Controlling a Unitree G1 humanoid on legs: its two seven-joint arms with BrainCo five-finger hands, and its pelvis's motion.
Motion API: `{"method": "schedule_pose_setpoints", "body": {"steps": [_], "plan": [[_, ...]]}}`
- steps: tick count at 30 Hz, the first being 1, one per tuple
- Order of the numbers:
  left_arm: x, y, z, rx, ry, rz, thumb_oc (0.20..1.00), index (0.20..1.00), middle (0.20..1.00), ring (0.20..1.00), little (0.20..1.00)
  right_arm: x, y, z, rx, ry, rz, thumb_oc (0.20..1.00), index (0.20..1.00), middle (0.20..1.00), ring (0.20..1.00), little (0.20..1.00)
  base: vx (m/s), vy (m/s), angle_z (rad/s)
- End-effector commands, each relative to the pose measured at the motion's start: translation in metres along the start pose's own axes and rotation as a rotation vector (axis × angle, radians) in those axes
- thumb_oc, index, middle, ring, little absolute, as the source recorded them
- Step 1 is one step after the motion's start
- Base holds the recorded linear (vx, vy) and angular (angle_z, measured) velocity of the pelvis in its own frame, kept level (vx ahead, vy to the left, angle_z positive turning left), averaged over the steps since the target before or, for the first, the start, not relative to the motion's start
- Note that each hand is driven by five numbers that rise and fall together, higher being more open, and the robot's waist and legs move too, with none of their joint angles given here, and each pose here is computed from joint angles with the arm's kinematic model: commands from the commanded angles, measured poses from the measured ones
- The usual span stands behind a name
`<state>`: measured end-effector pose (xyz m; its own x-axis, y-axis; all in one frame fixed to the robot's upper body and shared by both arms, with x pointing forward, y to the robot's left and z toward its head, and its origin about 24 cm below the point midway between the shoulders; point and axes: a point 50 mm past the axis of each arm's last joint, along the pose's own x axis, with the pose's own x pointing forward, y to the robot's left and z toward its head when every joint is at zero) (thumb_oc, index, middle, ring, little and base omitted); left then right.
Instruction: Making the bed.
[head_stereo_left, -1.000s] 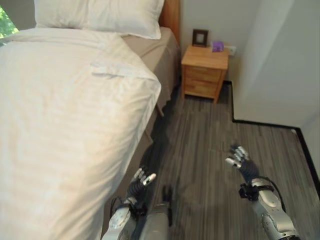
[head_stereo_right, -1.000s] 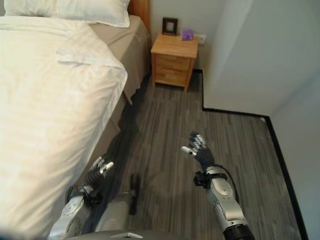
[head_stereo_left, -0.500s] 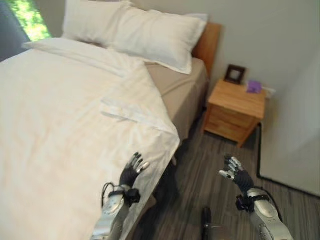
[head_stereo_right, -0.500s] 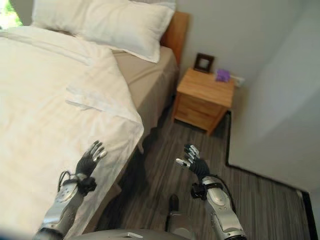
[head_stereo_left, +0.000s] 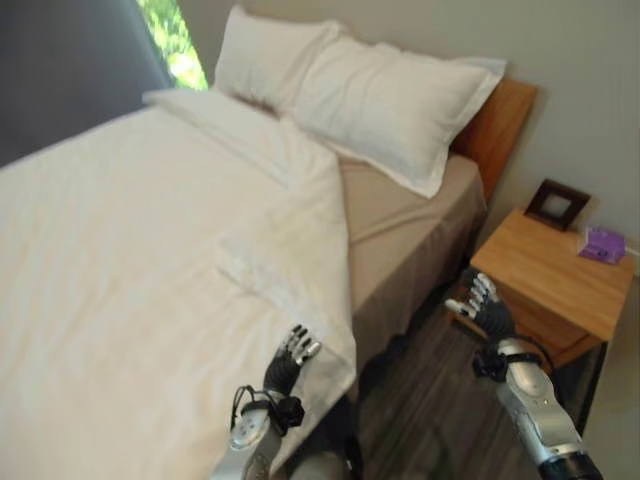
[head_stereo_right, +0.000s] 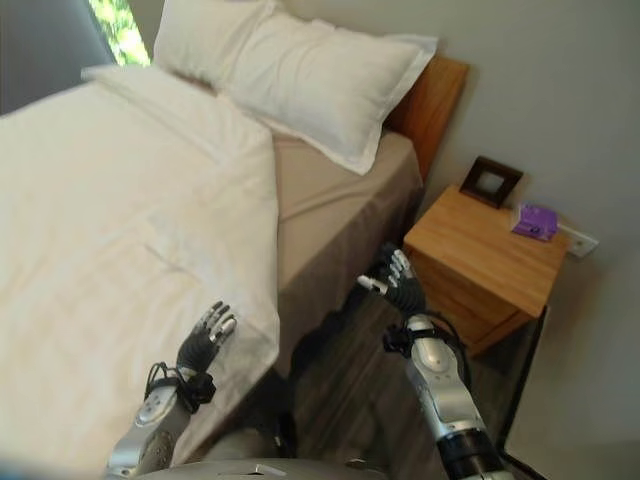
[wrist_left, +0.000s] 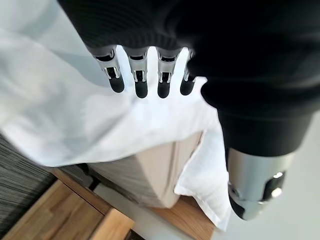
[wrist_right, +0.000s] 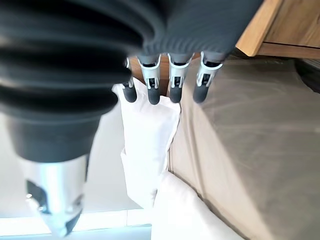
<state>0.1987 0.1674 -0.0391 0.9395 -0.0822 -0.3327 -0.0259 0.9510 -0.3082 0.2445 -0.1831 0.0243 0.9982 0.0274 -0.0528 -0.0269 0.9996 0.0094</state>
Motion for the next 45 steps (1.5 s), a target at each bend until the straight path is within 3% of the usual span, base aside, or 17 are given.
{"method": "schedule_pose_setpoints", "body": {"steps": [1, 7, 14, 18, 19, 26, 32, 36, 40, 41, 43, 44, 45], "plan": [[0.004, 0.002, 0.035, 0.067, -0.133, -0.044, 1.000, 1.000, 1.000, 1.000, 1.000, 0.009, -0.005, 0.025, -0.013, -0.132, -0.005, 1.000, 1.000, 1.000, 1.000, 1.000, 0.20, -0.038, 0.51], [-0.002, 0.015, 0.035, 0.055, -0.136, -0.001, 1.000, 1.000, 1.000, 1.000, 1.000, 0.011, -0.012, 0.025, 0.053, -0.131, -0.025, 1.000, 1.000, 1.000, 1.000, 1.000, 0.22, -0.283, 0.98], [-0.002, 0.030, 0.042, 0.064, -0.163, 0.059, 1.000, 1.000, 1.000, 1.000, 1.000, -0.003, -0.049, 0.032, -0.013, -0.159, -0.141, 1.000, 1.000, 1.000, 1.000, 1.000, 0.25, -0.460, 1.19], [-0.008, 0.040, 0.039, 0.018, -0.166, 0.127, 1.000, 1.000, 1.000, 1.000, 1.000, 0.001, -0.046, 0.034, 0.000, -0.173, -0.120, 1.000, 1.000, 1.000, 1.000, 1.000, 0.06, -0.482, 0.76], [-0.006, 0.037, 0.038, -0.072, -0.180, 0.140, 1.000, 1.000, 1.000, 1.000, 1.000, 0.003, -0.052, 0.039, -0.048, -0.180, -0.126, 1.000, 1.000, 1.000, 1.000, 1.000, 0.01, -0.435, 0.48], [-0.002, 0.029, 0.048, -0.047, -0.208, 0.091, 1.000, 1.000, 1.000, 1.000, 1.000, -0.012, -0.068, 0.027, -0.037, -0.127, -0.219, 1.000, 1.000, 1.000, 1.000, 1.000, -0.05, -0.370, 0.86], [-0.002, 0.024, 0.052, -0.044, -0.228, 0.083, 1.000, 1.000, 1.000, 1.000, 1.000, -0.020, -0.061, 0.014, 0.007, -0.088, -0.216, 1.000, 1.000, 1.000, 1.000, 1.000, -0.01, -0.082, 0.49], [-0.004, 0.039, 0.071, 0.057, -0.283, 0.163, 1.000, 1.000, 1.000, 1.000, 1.000, -0.027, -0.049, 0.001, 0.097, -0.049, -0.192, 1.000, 1.000, 1.000, 1.000, 1.000, 0.02, 0.021, 0.30], [-0.007, 0.059, 0.089, 0.183, -0.317, 0.252, 1.000, 1.000, 1.000, 1.000, 1.000, -0.029, -0.045, -0.001, 0.034, -0.015, -0.131, 1.000, 1.000, 1.000, 1.000, 1.000, 0.07, 0.060, 0.05], [-0.008, 0.073, 0.109, 0.317, -0.356, 0.315, 1.000, 1.000, 1.000, 1.000, 1.000, -0.029, -0.046, 0.002, 0.033, -0.025, -0.116, 1.000, 1.000, 1.000, 1.000, 1.000, 0.05, 0.028, -0.05], [-0.007, 0.079, 0.125, 0.398, -0.382, 0.342, 1.000, 1.000, 1.000, 1.000, 1.000, -0.029, -0.046, 0.002, 0.043, -0.026, -0.113, 1.000, 1.000, 1.000, 1.000, 1.000, 0.06, 0.031, -0.12], [-0.002, 0.080, 0.160, 0.524, -0.466, 0.360, 1.000, 1.000, 1.000, 1.000, 1.000, -0.028, -0.046, 0.001, 0.052, -0.020, -0.105, 1.000, 1.000, 1.000, 1.000, 1.000, 0.05, 0.022, -0.18], [-0.001, 0.080, 0.161, 0.526, -0.469, 0.360, 1.000, 1.000, 1.000, 1.000, 1.000, -0.028, -0.045, 0.001, 0.054, -0.022, -0.105, 1.000, 1.000, 1.000, 1.000, 1.000, 0.05, 0.017, -0.15]]}}
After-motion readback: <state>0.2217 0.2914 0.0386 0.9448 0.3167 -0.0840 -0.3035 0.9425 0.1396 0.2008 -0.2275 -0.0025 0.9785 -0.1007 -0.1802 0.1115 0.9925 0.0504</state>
